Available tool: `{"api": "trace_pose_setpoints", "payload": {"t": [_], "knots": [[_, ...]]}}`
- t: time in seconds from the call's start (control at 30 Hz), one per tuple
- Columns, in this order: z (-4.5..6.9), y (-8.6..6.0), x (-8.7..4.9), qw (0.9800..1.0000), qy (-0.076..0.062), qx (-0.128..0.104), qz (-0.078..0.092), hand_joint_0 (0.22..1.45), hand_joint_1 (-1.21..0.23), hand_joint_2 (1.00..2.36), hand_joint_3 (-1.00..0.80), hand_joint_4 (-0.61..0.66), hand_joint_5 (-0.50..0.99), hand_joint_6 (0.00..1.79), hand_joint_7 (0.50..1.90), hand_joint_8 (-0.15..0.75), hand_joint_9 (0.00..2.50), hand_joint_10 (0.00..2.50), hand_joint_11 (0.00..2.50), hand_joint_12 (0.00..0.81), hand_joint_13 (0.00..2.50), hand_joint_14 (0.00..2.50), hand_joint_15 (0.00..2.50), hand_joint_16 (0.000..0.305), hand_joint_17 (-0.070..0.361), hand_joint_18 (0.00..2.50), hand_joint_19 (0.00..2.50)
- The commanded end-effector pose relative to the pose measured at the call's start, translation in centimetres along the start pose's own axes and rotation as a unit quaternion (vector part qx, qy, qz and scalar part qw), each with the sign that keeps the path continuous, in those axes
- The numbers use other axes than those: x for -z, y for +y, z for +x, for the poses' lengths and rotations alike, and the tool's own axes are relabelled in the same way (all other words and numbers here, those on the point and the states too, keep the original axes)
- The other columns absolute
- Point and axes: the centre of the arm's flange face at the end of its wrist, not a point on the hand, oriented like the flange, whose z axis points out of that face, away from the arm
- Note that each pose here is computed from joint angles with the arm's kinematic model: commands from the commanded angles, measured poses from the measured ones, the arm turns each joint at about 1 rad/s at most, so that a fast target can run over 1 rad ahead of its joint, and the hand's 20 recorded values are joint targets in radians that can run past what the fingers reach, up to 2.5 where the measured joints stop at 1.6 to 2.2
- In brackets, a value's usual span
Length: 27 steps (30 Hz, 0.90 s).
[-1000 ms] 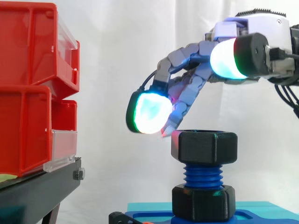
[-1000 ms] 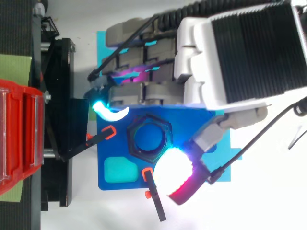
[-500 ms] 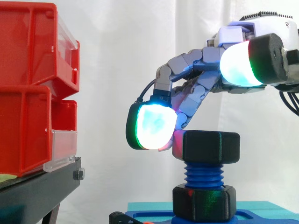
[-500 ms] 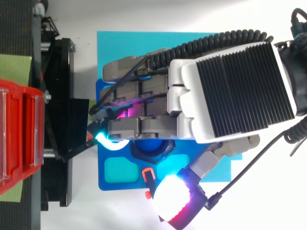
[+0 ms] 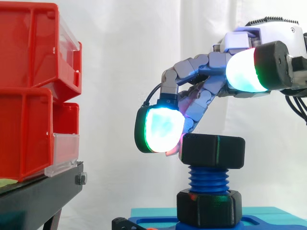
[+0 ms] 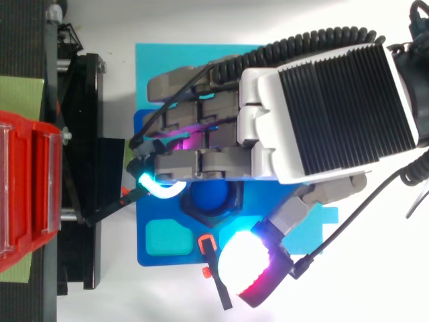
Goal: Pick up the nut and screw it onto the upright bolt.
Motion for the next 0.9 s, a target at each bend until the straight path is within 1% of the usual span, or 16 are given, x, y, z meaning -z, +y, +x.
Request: {"api": "trace_pose_setpoints", "payload": {"t": [0.0,0.03,0.07,0.17,0.23,0.3,0.43,0.53,0.6,0.73,0.77,0.8,0.83,0.87], "knots": [[-0.2,-0.4,0.2,1.0,-0.004,0.002,-0.003,0.54,-0.16,1.0,-0.5,0.26,-0.04,0.5,1.13,0.252,0.86,0.0,0.0,0.278,0.59,0.0,0.0,0.033,0.075,0.35,0.08],[-0.3,-0.6,0.3,1.0,-0.005,0.003,-0.004,0.54,-0.17,1.0,-0.5,0.26,-0.03,0.5,1.16,0.255,0.87,0.0,0.0,0.278,0.59,0.0,0.0,0.033,0.073,0.35,0.07],[-0.3,-1.0,0.4,1.0,-0.006,0.006,-0.004,0.54,-0.17,1.0,-0.5,0.25,-0.02,0.5,1.18,0.255,0.88,0.0,0.0,0.275,0.6,0.0,0.0,0.032,0.073,0.35,0.07],[-0.4,-1.7,0.8,0.9999,-0.008,0.012,0.0,0.54,-0.18,1.0,-0.5,0.24,0.0,0.5,1.26,0.256,0.91,0.0,0.0,0.269,0.62,0.0,0.0,0.032,0.071,0.36,0.08],[-0.6,-2.1,1.1,0.9999,-0.007,0.012,-0.002,0.55,-0.19,1.0,-0.5,0.22,0.01,0.5,1.31,0.259,0.95,0.0,0.0,0.264,0.64,0.0,0.0,0.03,0.069,0.39,0.08],[-0.4,-2.3,1.3,0.9999,-0.004,0.011,-0.003,0.55,-0.21,1.0,-0.5,0.2,0.03,0.5,1.35,0.261,0.97,0.0,0.0,0.261,0.66,0.0,0.0,0.03,0.068,0.4,0.07],[-0.6,-2.9,1.6,0.9999,-0.004,0.012,-0.003,0.55,-0.23,1.0,-0.5,0.18,0.06,0.5,1.43,0.258,1.07,0.0,0.0,0.247,0.73,0.0,0.0,0.027,0.062,0.48,0.07],[-0.6,-3.5,2.0,0.9999,-0.004,0.012,-0.001,0.55,-0.25,1.0,-0.5,0.16,0.07,0.53,1.4,0.236,1.15,0.0,0.0,0.226,0.79,0.0,0.0,0.024,0.054,0.55,0.08],[-0.6,-3.6,2.0,0.9999,-0.005,0.013,-0.001,0.55,-0.26,1.0,-0.5,0.16,0.08,0.53,1.41,0.228,1.22,0.0,0.0,0.209,0.84,0.0,0.0,0.022,0.05,0.6,0.09],[-0.8,-3.5,2.0,0.9999,-0.008,0.013,-0.002,0.55,-0.26,1.0,-0.5,0.15,0.08,0.51,1.44,0.232,1.23,0.0,0.0,0.209,0.84,0.0,0.0,0.022,0.05,0.61,0.09],[-0.9,-3.7,2.0,0.9998,-0.01,0.015,-0.001,0.55,-0.24,1.0,-0.5,0.17,0.07,0.5,1.44,0.243,1.19,0.0,0.0,0.212,0.81,0.0,0.0,0.023,0.051,0.58,0.08],[-0.7,-3.6,1.9,0.9998,-0.011,0.015,-0.002,0.55,-0.23,1.0,-0.5,0.19,0.05,0.5,1.35,0.246,1.18,0.0,0.0,0.221,0.79,0.0,0.0,0.023,0.052,0.56,0.08],[-0.8,-3.6,1.9,0.9998,-0.013,0.015,-0.003,0.55,-0.22,1.0,-0.5,0.2,0.04,0.5,1.33,0.25,1.17,0.0,0.0,0.226,0.78,0.0,0.0,0.024,0.053,0.55,0.08],[-1.1,-3.6,1.8,0.9997,-0.018,0.017,-0.004,0.55,-0.21,1.0,-0.5,0.22,0.02,0.5,1.25,0.25,1.14,0.0,0.0,0.231,0.77,0.0,0.0,0.024,0.055,0.53,0.09]]}}
